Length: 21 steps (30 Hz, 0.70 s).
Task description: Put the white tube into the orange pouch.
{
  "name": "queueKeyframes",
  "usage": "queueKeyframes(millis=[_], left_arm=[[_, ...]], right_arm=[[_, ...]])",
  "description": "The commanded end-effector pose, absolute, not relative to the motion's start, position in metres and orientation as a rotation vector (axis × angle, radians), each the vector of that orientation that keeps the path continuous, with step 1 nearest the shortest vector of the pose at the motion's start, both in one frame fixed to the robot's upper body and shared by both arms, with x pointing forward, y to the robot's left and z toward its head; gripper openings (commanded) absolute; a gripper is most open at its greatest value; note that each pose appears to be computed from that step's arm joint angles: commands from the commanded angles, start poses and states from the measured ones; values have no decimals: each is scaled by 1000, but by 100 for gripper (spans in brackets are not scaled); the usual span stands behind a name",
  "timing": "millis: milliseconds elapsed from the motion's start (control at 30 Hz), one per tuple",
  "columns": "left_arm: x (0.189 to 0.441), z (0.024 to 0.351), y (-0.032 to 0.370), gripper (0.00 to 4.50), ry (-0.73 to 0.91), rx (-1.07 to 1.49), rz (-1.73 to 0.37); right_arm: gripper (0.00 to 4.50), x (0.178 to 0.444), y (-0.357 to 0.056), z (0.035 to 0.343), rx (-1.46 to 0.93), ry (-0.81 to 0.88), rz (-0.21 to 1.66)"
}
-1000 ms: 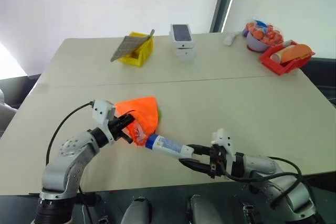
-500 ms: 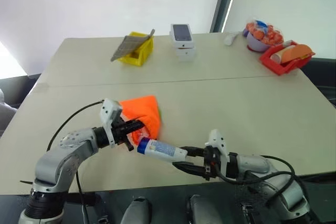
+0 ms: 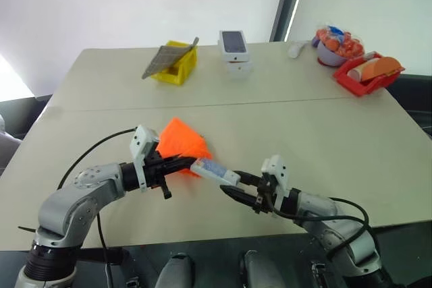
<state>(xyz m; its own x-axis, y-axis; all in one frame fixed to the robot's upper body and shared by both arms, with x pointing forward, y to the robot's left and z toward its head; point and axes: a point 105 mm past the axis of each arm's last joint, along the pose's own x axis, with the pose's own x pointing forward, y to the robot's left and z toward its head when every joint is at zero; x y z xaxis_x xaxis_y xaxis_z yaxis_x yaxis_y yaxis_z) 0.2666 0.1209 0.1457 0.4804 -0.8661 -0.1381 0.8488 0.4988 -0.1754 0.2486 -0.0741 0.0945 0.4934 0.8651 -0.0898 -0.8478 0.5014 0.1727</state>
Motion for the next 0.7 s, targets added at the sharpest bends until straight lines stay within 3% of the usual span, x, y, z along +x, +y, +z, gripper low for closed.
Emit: queueKeyframes(millis=[33,233,700], left_arm=[[260,154,113,0,184,-65,-1092],[258,149,107,0,194,-62,-1102],[247,143,89,0,185,-74,-1129]], right_arm=[[185,253,-72,111,104,103,1034],[185,252,-54,109,66,127,1098],[185,300,-13,113,-56,142,1051]])
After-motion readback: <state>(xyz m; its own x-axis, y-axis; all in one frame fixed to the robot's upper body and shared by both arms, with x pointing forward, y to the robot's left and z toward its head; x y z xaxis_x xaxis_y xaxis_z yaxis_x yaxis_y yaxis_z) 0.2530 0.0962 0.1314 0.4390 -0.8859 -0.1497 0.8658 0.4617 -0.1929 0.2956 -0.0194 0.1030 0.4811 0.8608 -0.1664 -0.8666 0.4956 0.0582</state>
